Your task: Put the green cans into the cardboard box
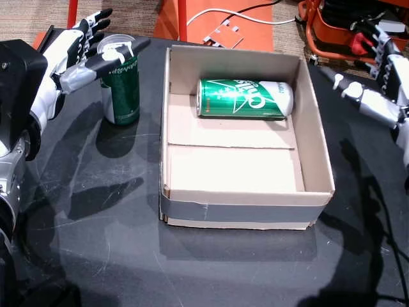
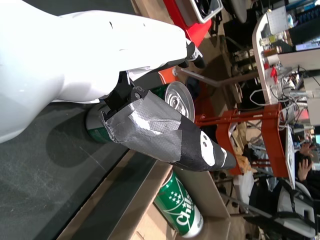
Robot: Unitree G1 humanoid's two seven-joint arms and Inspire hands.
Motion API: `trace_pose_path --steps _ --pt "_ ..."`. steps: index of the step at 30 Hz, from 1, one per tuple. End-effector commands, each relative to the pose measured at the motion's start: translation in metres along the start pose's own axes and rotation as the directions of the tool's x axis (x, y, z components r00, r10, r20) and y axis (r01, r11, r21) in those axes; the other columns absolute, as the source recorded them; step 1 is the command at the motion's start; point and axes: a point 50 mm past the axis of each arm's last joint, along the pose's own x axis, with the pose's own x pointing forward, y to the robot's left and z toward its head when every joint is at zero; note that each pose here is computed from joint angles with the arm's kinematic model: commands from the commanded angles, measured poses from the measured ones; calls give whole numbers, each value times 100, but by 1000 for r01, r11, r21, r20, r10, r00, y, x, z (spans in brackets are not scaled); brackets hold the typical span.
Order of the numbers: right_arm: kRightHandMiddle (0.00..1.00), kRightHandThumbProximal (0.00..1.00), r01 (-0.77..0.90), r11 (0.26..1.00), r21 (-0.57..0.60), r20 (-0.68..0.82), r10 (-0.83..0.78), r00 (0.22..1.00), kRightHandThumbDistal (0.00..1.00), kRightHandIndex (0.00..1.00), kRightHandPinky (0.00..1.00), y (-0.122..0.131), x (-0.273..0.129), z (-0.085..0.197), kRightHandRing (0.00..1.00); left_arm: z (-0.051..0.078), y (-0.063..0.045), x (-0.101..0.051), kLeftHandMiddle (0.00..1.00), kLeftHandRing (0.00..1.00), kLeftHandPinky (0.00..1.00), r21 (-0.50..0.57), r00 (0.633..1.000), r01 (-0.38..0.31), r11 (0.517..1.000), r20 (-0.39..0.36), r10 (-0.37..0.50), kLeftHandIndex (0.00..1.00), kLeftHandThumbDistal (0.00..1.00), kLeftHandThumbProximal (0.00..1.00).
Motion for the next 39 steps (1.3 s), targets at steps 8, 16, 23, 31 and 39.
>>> trace_pose_path --steps 8,16,23,31,39 --pt "99 83 11 999 46 32 -12 999 100 88 100 -7 -5 0 100 -15 2 -6 100 100 98 -103 998 -20 994 -54 14 100 100 47" --pt "98 81 5 996 87 49 -10 999 100 88 100 -12 -7 1 100 -23 -4 -9 100 100 99 -38 995 -29 999 -96 26 100 100 52" --pt "98 83 -5 995 98 66 -2 998 100 89 100 -12 -7 2 100 -38 -22 -14 100 100 98 -114 992 14 993 -120 -27 100 100 49" --pt "98 83 -10 993 117 63 2 998 100 88 100 -12 -7 1 100 -46 -32 -16 100 100 100 -89 989 26 996 -145 -39 100 100 52" --pt "98 83 -18 993 115 71 10 997 100 89 100 -11 -7 1 100 -45 -32 -16 100 100 100 -75 989 19 997 -147 -29 100 100 55"
